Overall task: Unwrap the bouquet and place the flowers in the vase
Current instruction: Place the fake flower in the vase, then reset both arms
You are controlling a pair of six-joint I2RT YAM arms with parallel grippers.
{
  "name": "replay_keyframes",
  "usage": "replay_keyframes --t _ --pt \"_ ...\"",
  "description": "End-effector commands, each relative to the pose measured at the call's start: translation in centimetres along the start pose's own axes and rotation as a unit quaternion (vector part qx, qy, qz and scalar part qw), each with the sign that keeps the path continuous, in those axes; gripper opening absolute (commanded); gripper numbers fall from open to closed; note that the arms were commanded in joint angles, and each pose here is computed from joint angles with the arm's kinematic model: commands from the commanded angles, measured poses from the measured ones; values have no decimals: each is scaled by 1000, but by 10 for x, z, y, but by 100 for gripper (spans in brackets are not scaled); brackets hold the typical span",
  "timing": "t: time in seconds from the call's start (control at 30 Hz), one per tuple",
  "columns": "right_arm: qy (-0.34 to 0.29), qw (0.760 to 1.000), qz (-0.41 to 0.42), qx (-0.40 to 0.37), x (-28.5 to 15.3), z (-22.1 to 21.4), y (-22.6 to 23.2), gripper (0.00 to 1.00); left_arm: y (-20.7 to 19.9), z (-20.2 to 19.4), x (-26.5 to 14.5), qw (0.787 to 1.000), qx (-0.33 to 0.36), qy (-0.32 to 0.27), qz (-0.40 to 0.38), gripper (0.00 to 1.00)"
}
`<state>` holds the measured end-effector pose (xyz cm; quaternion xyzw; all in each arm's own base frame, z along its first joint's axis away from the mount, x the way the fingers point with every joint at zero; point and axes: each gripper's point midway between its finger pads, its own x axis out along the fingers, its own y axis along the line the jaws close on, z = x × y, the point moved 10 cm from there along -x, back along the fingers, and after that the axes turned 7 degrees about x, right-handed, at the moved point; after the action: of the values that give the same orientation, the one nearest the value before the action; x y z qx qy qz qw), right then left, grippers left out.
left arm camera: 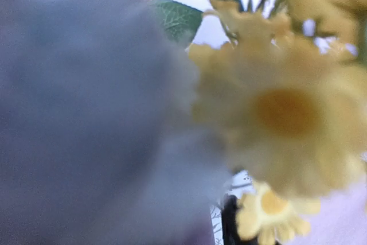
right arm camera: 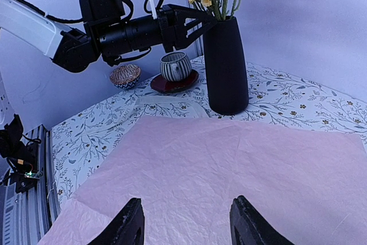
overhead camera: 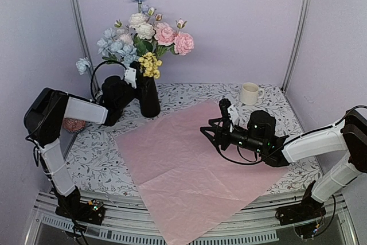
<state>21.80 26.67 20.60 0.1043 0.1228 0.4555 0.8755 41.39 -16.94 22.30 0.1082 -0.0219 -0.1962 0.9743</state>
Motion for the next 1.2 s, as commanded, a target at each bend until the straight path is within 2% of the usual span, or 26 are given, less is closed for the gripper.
replay_keyframes --t 0.0,0.23,0.33,0.47,0.77,0.87,1.07,1.1,1.13,1.17 --pt "-8 1000 5 -5 1 5 0 52 -6 -38 -16 998 -16 58 -25 50" --pt "-7 1000 4 -6 1 5 0 53 -14 -51 -37 997 -31 65 -31 51" --pt "-8 1000 -1 -6 1 5 0 53 -19 -52 -51 996 -42 69 -39 55" --pt "-15 1000 -14 -6 -3 6 -1 53 -28 -49 -77 995 -52 76 -49 60" --pt "-46 997 -53 -7 -19 9 -6 53 -35 -38 -128 990 -85 101 -52 61" --pt "-62 995 -83 -6 -27 10 -9 54 -33 -36 -139 990 -84 108 -45 66" --pt "-110 976 -188 -3 -49 16 -22 57 -17 -21 -153 992 -42 118 28 71" --pt "-121 969 -217 -5 -54 19 -25 58 -13 -19 -156 991 -39 120 51 73" --pt "-135 958 -252 -7 -61 22 -29 60 -8 -19 -159 988 -36 125 82 89" --pt "-148 947 -284 -9 -68 25 -32 62 -2 -19 -162 985 -31 128 114 97"
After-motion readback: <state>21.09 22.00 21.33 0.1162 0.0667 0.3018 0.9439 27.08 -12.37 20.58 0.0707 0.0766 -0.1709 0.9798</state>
